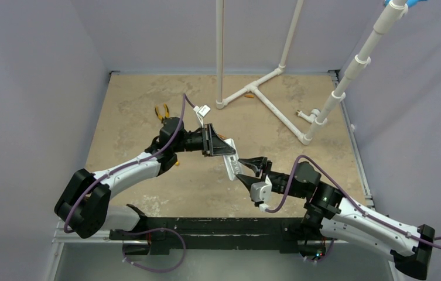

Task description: Load the batteries into the remote control

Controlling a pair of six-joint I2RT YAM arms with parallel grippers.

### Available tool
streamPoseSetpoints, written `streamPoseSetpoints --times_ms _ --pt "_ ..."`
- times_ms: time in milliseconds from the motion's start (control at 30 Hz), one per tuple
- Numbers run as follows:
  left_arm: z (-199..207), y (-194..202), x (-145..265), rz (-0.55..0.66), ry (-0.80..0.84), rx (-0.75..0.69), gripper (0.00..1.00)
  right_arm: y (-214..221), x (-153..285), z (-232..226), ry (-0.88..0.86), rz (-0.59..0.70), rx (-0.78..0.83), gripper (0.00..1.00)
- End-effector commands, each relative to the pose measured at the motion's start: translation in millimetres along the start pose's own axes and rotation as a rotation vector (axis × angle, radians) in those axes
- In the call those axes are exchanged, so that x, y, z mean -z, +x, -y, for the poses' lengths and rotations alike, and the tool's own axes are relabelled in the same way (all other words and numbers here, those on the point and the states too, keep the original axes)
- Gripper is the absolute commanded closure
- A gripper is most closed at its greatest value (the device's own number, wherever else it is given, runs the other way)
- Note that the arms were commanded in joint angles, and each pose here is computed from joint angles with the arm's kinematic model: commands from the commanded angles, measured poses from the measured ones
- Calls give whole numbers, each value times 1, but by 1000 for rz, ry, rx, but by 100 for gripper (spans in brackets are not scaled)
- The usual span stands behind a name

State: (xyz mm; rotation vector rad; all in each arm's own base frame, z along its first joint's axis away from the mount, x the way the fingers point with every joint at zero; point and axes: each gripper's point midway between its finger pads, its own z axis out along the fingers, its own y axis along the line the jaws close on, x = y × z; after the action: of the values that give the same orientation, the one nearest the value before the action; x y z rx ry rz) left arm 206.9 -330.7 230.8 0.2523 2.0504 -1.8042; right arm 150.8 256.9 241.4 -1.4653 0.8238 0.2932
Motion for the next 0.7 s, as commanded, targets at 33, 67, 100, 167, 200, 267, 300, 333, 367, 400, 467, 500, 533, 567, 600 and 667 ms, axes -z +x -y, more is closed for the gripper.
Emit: streamPoseSetpoints --times_ms 33,67,100,167,200,267,300,333,367,400,467,500,533,567,600,667 --pt "11 10 1 -55 52 -23 100 -17 8 39 161 43 55 50" --pt "11 10 0 -56 52 -23 100 -16 7 38 159 42 54 51" --pt "10 10 0 -56 51 -21 100 -17 7 38 158 42 53 51" --pt "10 10 0 -56 52 -22 100 -16 7 37 153 42 51 50" --pt "10 10 0 -57 52 -22 100 -16 8 37 152 41 50 50" --pt "11 10 0 -57 53 -21 100 -15 8 35 146 34 46 50" --pt "11 10 0 -57 53 -20 100 -14 9 34 142 33 44 50" --pt "11 10 1 -57 52 -20 100 -13 9 32 134 28 41 50" --pt "11 11 1 -58 52 -20 100 -12 9 30 123 24 38 49" --pt "11 11 1 -57 53 -18 100 -11 8 27 108 19 33 49" --pt "11 11 2 -55 54 -16 100 -9 7 21 73 11 21 49" --pt "11 11 2 -54 55 -14 100 -8 6 17 53 6 12 49" --pt "13 11 2 -52 59 -16 100 -8 5 14 39 7 7 49" --pt "13 11 2 -52 60 -15 100 -6 5 8 10 -1 -5 49" --pt "13 10 2 -52 61 -15 100 -6 5 5 -6 0 -13 49" --pt "14 9 1 -50 60 -15 100 -6 5 0 -28 4 -31 49"
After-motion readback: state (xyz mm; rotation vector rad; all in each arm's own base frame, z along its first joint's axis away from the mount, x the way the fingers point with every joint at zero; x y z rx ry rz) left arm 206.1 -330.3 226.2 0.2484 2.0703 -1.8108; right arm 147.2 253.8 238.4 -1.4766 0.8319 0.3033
